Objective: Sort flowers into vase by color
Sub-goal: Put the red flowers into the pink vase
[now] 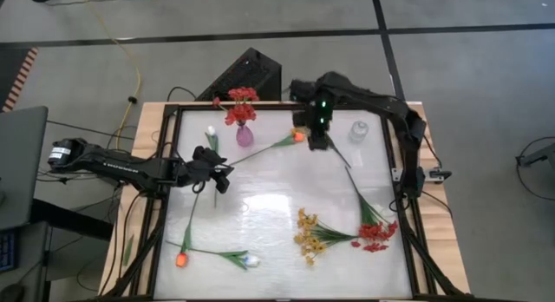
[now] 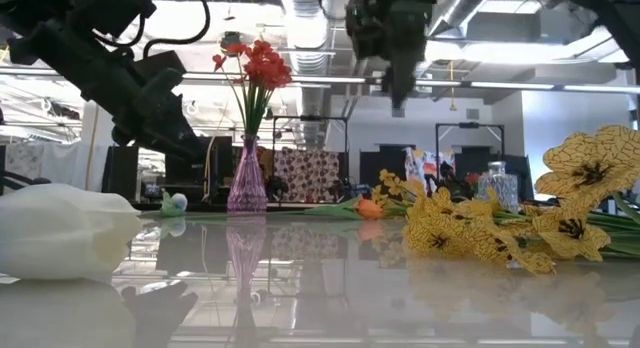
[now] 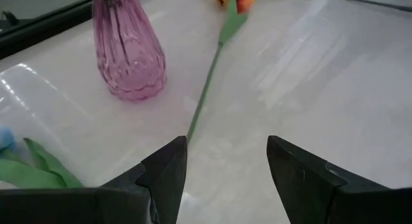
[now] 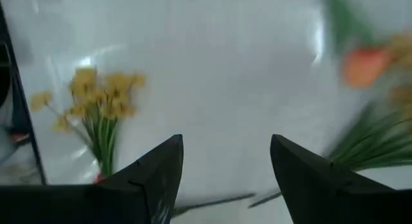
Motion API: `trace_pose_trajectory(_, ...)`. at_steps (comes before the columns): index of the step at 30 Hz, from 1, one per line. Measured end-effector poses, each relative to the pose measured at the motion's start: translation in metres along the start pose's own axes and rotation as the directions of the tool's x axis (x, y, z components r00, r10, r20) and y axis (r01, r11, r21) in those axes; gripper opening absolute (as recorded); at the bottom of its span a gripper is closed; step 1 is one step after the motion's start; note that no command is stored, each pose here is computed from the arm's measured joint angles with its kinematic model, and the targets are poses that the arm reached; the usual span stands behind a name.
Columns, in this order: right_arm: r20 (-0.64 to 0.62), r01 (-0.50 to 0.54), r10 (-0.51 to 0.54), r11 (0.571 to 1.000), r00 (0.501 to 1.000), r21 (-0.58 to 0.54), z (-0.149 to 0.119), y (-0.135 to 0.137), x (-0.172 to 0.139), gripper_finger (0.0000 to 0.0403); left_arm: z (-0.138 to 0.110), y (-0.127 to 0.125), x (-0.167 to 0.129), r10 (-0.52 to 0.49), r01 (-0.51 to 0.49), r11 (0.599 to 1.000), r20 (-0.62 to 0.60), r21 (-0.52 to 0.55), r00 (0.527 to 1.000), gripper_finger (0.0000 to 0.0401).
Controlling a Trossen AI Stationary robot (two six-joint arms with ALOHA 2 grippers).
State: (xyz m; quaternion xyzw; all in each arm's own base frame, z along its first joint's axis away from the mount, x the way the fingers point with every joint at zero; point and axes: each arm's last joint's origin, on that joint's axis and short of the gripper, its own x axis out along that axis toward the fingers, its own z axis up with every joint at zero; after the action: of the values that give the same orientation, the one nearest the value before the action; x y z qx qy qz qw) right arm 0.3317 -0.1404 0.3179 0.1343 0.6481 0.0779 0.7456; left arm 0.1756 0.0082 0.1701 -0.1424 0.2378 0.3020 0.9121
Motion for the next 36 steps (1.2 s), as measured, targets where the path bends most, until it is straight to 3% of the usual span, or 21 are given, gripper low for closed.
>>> trace_pose_trajectory(6, -0.252, -0.08, 0.023, 0.972, 0.968, -0.22, -0.041, 0.035, 0.05, 0.026, -0.004, 0.001, 0.002, -0.006, 0.006, 1.0, 0.039, 0.02, 0.999, 0.0203)
trace_pose_trajectory(8, -0.348, -0.116, -0.007, 0.936, 0.937, -0.332, -0.052, 0.044, 0.072, 0.026, -0.004, 0.001, 0.002, -0.013, 0.011, 1.0, 0.057, 0.021, 0.998, 0.0203)
trace_pose_trajectory(10, -0.427, -0.174, -0.047, 0.869, 0.903, -0.464, -0.063, 0.054, 0.088, 0.026, -0.004, 0.001, 0.002, -0.015, 0.013, 1.0, 0.064, 0.028, 0.998, 0.0203)
trace_pose_trajectory(12, -0.495, -0.244, -0.1, 0.775, 0.863, -0.583, -0.073, 0.065, 0.102, 0.026, -0.004, 0.001, 0.002, -0.015, 0.012, 0.999, 0.064, 0.037, 0.998, 0.0203)
trace_pose_trajectory(15, -0.58, -0.385, -0.234, 0.551, 0.781, -0.741, -0.087, 0.077, 0.125, 0.026, -0.004, 0.001, 0.002, -0.012, 0.009, 0.999, 0.065, 0.042, 0.998, 0.0203)
trace_pose_trajectory(18, -0.622, -0.528, -0.327, 0.336, 0.711, -0.78, -0.102, 0.086, 0.145, 0.026, -0.004, 0.001, 0.002, -0.007, 0.003, 0.998, 0.068, 0.056, 0.998, 0.0203)
trace_pose_trajectory(20, -0.637, -0.582, -0.338, 0.258, 0.693, -0.771, -0.111, 0.089, 0.158, 0.026, -0.004, 0.001, 0.002, -0.006, 0.002, 0.998, 0.068, 0.065, 0.998, 0.0203)
trace_pose_trajectory(25, -0.565, -0.569, -0.488, 0.159, 0.665, -0.807, -0.124, 0.104, 0.186, 0.026, -0.003, 0.002, 0.002, 0.021, -0.027, 0.997, 0.082, 0.068, 0.996, 0.0203)
trace_pose_trajectory(30, -0.453, -0.508, -0.524, 0.045, 0.721, -0.86, -0.124, 0.126, 0.202, 0.026, -0.003, 0.003, 0.002, 0.041, -0.048, 0.995, 0.091, 0.086, 0.995, 0.0203)
trace_pose_trajectory(33, -0.427, -0.46, -0.464, 0.048, 0.776, -0.887, -0.125, 0.133, 0.211, 0.026, -0.002, 0.004, 0.003, 0.049, -0.056, 0.995, 0.092, 0.08, 0.995, 0.0203)
trace_pose_trajectory(36, -0.444, -0.456, -0.421, 0.08, 0.791, -0.887, -0.131, 0.131, 0.216, 0.026, -0.002, 0.005, 0.003, 0.056, -0.063, 0.996, 0.093, 0.068, 0.994, 0.0203)
